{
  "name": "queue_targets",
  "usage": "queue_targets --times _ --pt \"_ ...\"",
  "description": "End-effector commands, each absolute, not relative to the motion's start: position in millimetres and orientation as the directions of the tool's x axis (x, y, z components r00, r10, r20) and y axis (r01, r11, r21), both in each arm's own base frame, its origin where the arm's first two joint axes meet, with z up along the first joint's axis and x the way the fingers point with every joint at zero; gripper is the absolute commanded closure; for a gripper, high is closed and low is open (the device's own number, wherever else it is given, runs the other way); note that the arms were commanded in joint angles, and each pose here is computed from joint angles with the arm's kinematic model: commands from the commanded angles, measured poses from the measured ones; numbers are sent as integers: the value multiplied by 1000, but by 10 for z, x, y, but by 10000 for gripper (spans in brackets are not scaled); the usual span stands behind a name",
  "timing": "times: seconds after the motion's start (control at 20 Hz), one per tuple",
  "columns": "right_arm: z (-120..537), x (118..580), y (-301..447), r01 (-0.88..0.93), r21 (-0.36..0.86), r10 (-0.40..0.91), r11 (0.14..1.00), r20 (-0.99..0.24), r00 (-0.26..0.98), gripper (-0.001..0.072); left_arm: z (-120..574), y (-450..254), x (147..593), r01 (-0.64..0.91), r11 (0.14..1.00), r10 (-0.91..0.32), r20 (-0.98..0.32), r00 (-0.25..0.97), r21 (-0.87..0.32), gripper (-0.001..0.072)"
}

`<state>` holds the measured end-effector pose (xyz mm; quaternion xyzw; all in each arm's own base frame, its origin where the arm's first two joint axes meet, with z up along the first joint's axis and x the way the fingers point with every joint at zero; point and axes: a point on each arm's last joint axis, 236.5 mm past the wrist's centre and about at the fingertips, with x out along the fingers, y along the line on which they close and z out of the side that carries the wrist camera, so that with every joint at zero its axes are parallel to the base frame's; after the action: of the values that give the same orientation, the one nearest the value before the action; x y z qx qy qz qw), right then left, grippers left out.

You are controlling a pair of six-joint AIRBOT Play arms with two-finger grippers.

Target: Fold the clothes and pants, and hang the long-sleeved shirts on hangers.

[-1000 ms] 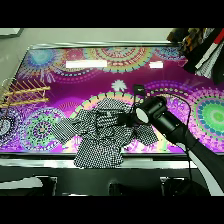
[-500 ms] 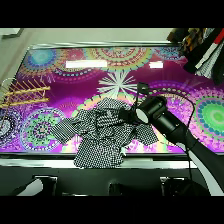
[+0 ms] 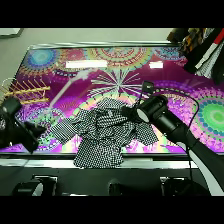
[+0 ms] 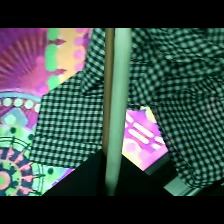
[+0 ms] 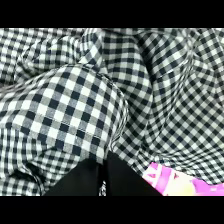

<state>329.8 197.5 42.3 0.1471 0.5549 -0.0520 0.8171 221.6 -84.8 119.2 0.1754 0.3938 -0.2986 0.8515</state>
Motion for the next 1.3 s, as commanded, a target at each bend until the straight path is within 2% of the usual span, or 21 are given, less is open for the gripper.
queue_targets --times 0.0,0.25,0.7,1.25 --pt "461 3475 1828 341 226 69 912 -907 416 682 1014 -1120 1660 714 700 -447 -782 435 -4 682" --pt "455 3551 1721 390 259 86 884 -909 409 682 854 -1181 1256 775 629 -463 -831 307 -64 682" --pt "495 3644 1708 403 282 82 871 -891 446 682 832 -1224 1203 782 616 -480 -831 279 -94 681" --pt "499 3670 1592 434 256 33 864 -889 457 682 856 -1258 1066 779 610 -497 -836 232 -147 682"
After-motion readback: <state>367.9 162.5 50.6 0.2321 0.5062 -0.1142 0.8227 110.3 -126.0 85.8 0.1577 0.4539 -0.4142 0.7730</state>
